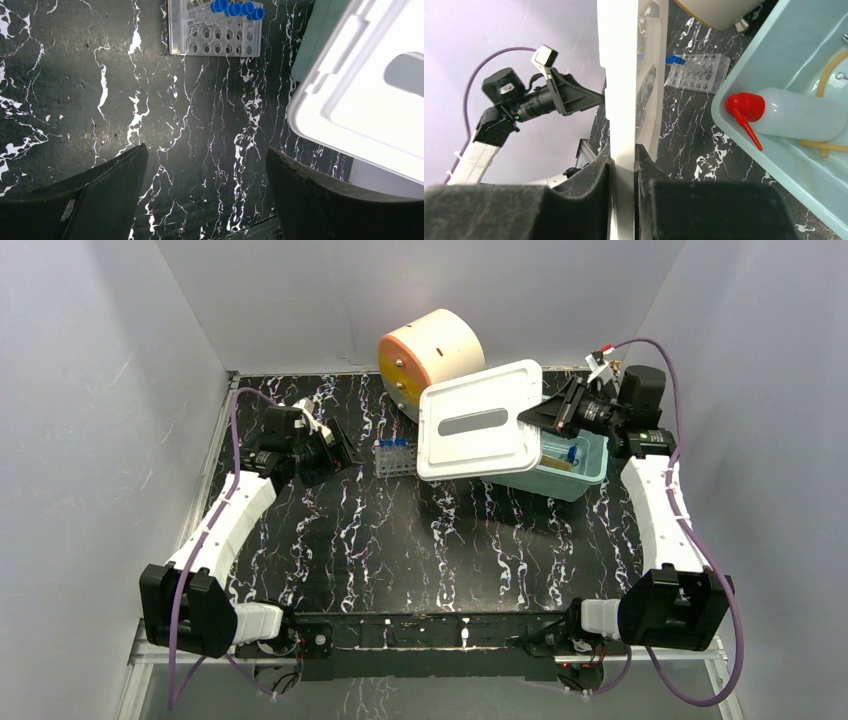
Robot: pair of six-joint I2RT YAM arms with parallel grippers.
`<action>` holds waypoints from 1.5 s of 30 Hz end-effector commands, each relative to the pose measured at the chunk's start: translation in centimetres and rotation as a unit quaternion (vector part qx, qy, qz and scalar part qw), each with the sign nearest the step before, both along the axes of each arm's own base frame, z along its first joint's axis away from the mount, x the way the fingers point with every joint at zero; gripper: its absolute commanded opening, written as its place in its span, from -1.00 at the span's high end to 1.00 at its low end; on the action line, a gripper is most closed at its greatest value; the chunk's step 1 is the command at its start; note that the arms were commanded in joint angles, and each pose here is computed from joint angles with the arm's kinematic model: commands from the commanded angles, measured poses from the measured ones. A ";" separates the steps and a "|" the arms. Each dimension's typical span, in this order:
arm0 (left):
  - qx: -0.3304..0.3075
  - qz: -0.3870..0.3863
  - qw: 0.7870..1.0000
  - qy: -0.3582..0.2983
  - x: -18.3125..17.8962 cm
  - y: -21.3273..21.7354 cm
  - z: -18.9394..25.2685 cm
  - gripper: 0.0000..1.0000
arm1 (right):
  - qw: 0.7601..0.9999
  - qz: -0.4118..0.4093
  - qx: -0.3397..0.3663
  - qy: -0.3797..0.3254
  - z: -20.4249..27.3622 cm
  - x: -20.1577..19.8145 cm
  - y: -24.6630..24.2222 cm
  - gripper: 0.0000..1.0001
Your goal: Organize the chemistry lab equipment
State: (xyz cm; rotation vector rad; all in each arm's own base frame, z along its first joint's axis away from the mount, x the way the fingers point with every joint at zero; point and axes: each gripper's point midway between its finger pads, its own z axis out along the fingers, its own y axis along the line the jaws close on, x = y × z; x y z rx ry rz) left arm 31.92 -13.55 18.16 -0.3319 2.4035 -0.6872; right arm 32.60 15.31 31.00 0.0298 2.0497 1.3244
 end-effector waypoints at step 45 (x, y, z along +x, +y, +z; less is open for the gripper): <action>-0.086 -0.169 0.981 -0.048 10.9 -18.9 2.5 -0.67 | 0.973 -0.198 -0.024 0.118 -8.0 4.2 -18.1 0.48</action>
